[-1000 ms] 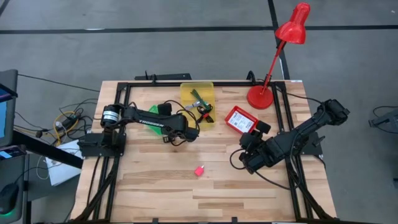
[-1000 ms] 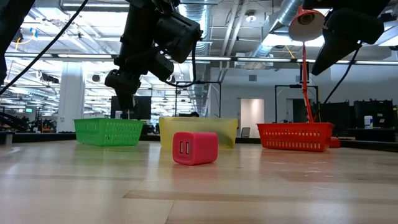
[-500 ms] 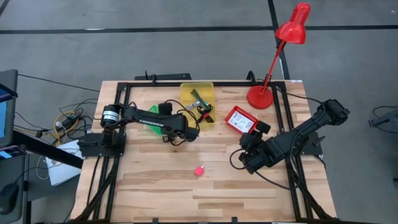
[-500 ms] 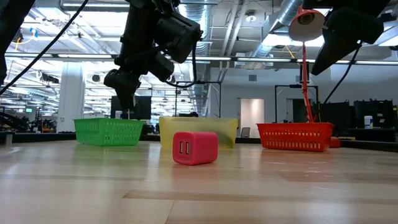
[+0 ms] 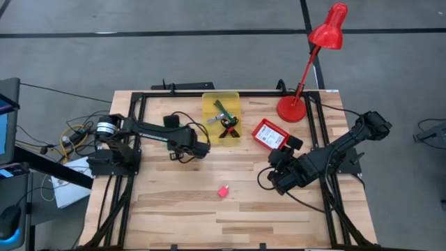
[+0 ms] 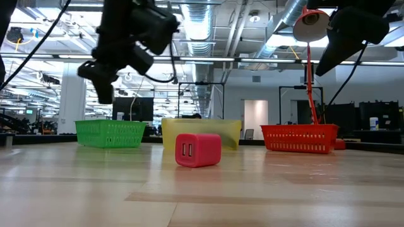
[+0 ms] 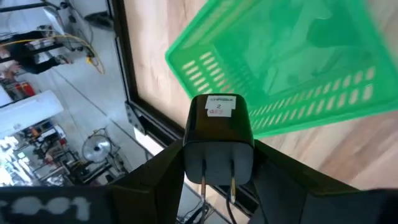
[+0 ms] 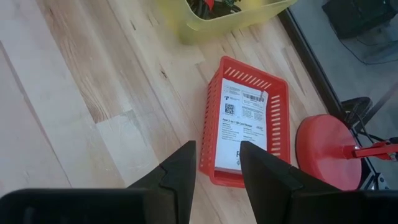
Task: Pick and place items into bin
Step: Put the black charger adapter into the green bin
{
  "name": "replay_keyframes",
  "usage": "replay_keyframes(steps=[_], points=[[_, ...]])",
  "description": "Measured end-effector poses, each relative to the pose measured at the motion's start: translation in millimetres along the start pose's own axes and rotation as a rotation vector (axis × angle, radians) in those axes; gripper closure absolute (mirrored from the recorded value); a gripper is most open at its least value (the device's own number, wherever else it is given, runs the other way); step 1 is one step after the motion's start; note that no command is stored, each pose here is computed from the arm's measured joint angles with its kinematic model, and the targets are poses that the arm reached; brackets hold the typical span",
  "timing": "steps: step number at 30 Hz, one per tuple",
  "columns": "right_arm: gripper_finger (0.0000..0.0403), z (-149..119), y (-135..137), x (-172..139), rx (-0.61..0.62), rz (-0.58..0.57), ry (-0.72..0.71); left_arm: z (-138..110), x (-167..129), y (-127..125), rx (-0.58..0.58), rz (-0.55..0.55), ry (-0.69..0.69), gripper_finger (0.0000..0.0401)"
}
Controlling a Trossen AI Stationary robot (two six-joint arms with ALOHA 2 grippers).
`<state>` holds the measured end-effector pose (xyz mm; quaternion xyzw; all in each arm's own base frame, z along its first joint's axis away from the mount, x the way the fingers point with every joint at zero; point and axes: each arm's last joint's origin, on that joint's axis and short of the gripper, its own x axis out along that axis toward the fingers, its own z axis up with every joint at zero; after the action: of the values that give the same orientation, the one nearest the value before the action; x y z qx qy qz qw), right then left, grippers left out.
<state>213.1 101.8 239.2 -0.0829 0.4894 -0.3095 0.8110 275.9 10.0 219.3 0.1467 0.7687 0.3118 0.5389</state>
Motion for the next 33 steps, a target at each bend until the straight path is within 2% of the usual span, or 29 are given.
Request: replay_keyframes(steps=[5, 11, 19, 24, 33], points=[[0.0282, 3, 0, 2, 0.000, 0.004, -0.006, -5, 14, -7, 0.004, 0.025, 0.001, 0.0234], [0.0282, 9, 1, 5, 0.005, 0.026, -0.022, -5, 29, -17, 0.069, 0.046, -0.022, 0.0234], [0.0282, 11, 2, 6, 0.000, 0.039, -0.033, -5, 33, -18, 0.119, 0.075, -0.031, 0.0234], [0.0282, 11, 2, 6, 0.000, 0.039, -0.033, -1, 33, -20, 0.072, 0.061, -0.068, 0.0234], [0.0282, 11, 2, 6, 0.000, 0.040, -0.032, 6, 32, -22, 0.066, 0.059, -0.135, 0.0234]])
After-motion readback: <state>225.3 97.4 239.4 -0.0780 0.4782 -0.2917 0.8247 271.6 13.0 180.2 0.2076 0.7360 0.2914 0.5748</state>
